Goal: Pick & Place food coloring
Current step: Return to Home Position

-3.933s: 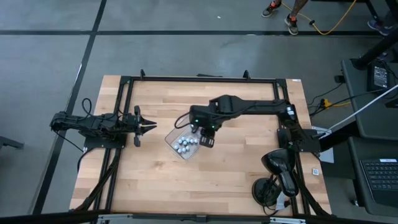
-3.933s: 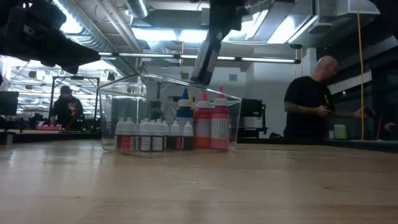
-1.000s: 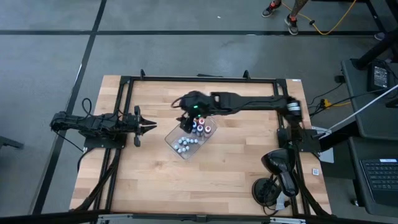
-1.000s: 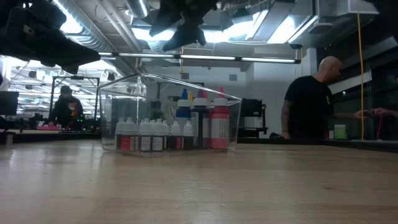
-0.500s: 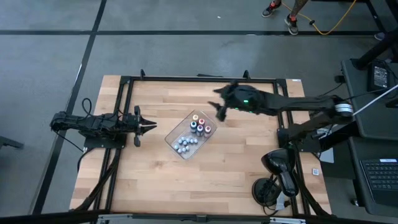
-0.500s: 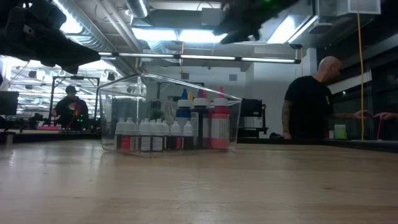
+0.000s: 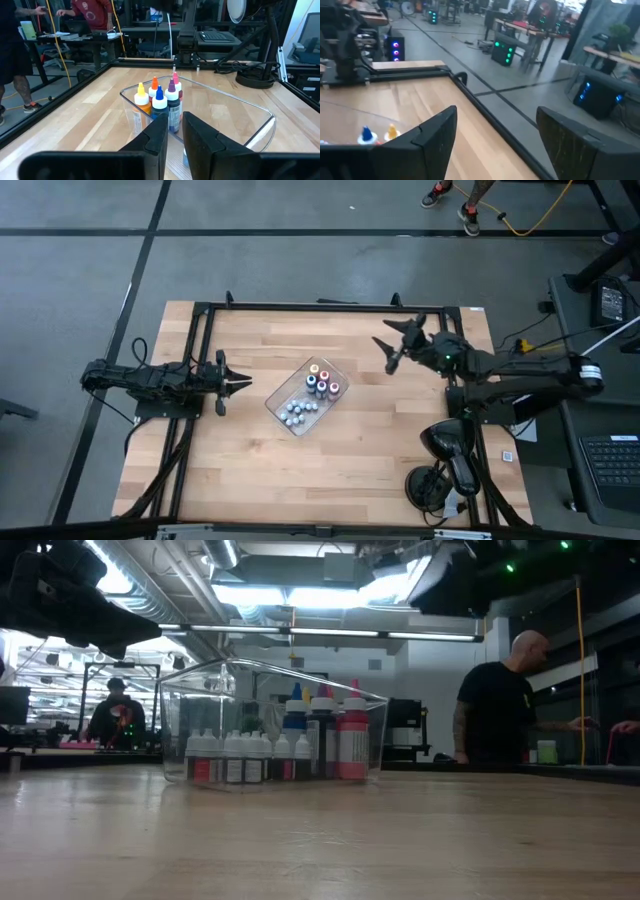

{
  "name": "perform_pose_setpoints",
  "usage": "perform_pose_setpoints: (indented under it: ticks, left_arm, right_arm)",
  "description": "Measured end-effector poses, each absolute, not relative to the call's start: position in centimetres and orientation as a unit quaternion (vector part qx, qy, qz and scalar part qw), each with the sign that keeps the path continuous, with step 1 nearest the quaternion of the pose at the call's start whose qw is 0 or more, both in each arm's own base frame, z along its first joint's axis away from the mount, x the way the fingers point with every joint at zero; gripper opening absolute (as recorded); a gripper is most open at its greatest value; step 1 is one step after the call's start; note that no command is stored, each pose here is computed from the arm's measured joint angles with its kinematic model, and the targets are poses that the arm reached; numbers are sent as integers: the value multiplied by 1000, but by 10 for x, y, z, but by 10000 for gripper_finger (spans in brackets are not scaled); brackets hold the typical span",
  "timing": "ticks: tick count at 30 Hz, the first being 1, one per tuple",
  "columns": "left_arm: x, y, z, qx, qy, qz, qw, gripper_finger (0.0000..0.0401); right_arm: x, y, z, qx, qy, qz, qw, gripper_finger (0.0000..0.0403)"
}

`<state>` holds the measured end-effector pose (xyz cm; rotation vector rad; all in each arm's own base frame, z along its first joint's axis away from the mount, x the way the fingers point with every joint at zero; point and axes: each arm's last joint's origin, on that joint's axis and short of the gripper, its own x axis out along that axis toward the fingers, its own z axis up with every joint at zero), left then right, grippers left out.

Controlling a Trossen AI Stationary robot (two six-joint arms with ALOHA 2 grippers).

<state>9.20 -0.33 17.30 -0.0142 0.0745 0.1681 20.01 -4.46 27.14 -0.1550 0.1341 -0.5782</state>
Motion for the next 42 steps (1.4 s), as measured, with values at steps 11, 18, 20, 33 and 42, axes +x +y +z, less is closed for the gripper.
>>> perform_pose_setpoints:
  ticks: [11, 18, 20, 33, 42]
  left_arm:
    - [92, -3, 173, -7, 37, 84, 996, 57]
    - [92, -3, 173, -7, 37, 84, 996, 52]
    - [92, -3, 173, -7, 37, 84, 996, 52]
    - [92, -3, 173, -7, 37, 84, 996, 52]
    - [92, -3, 173, -7, 37, 84, 996, 57]
  right_arm:
    - [148, -57, 232, -32, 44, -318, 947, 273]
    - [123, -64, 217, -65, 36, -368, 927, 273]
    - [117, -66, 210, -62, 35, -379, 923, 273]
    - [96, -65, 166, -11, 19, -414, 910, 273]
    - [91, -66, 163, -1, 27, -432, 902, 273]
